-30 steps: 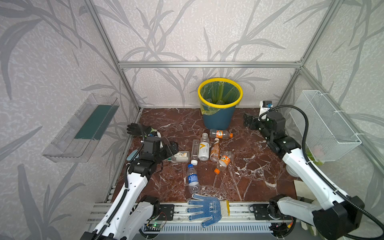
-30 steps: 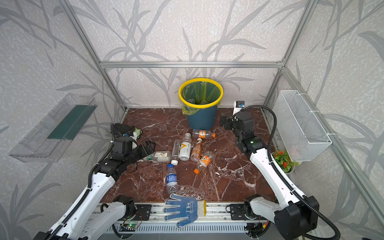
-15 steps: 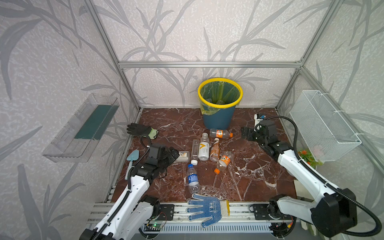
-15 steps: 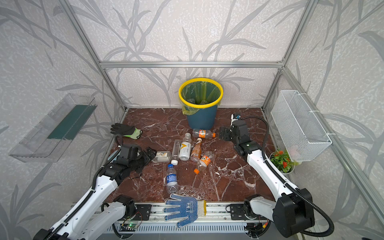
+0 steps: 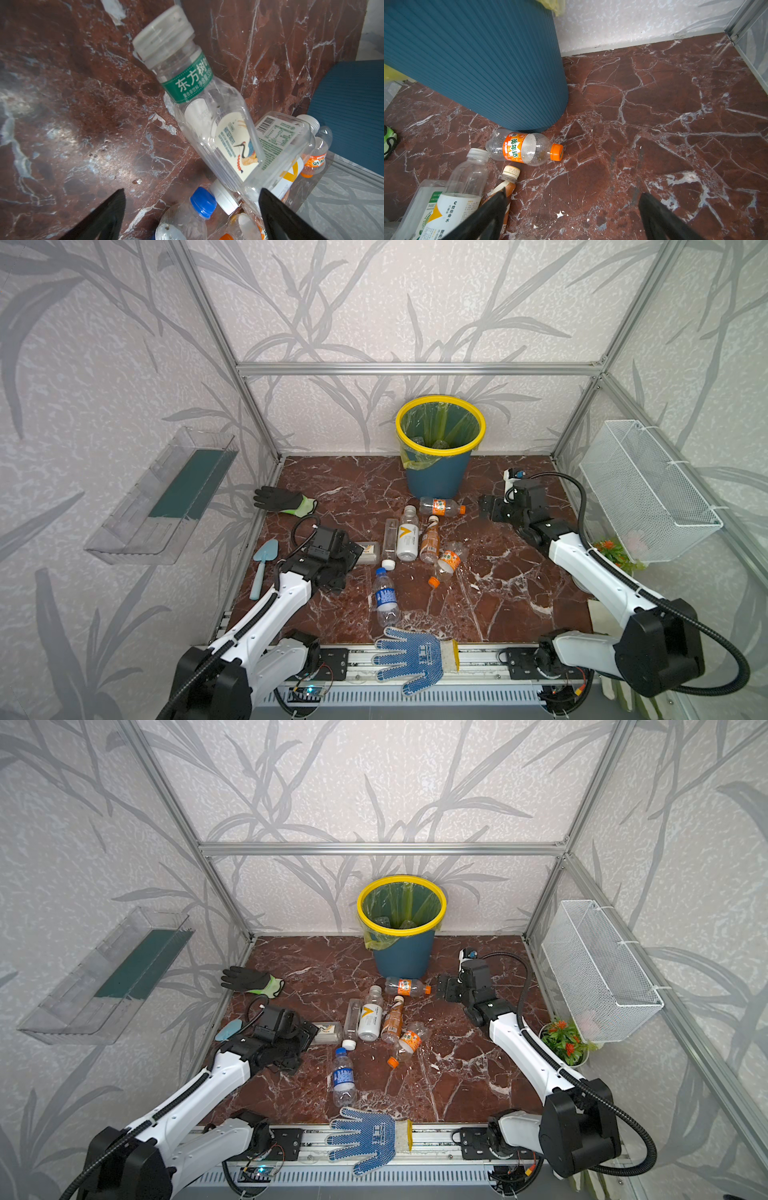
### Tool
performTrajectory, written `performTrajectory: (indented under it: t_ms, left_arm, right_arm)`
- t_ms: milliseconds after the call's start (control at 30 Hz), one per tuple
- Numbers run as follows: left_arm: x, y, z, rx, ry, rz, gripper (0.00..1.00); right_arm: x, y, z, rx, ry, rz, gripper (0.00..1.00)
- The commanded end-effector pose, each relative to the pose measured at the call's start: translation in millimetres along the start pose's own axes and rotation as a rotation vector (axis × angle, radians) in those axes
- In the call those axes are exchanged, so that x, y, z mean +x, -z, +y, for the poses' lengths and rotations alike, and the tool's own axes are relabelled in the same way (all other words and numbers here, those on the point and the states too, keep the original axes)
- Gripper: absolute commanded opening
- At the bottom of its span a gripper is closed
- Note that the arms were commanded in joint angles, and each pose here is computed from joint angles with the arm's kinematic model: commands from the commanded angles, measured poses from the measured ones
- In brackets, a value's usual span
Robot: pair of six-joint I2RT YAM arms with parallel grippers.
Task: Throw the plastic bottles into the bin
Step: 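Lower the left gripper onto the green-label bottle while the right arm withdraws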
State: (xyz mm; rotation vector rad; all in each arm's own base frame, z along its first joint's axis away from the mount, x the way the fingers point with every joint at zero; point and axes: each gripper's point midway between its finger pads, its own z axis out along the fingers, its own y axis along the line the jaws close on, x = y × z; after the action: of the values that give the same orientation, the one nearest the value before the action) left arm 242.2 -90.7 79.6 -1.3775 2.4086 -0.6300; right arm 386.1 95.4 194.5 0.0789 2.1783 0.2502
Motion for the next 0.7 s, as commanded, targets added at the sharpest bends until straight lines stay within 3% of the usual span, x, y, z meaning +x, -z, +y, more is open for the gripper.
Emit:
performTrajectory:
  t_ms: [0, 133, 500, 667]
  left_arm:
    - [-5, 3, -17, 0.02, 0.073, -0.015, 0.99]
    - [-13, -1, -27, -0.003, 0.07, -0.042, 0.99]
    - [-9, -33, -49, -0.07, 0.064, 0.081, 0.99]
    - [-20, -44, -52, -0.094, 0.058, 0.073, 0.99]
  right_arm:
    - [0, -4, 0, -0.013, -0.02, -0.005, 1.0]
    - [4, -8, -1, -0.016, -0.031, 0.006, 1.0]
    - [12, -10, -2, -0.027, -0.052, 0.021, 1.0]
    - [17, -10, -5, -0.03, -0.066, 0.028, 1.0]
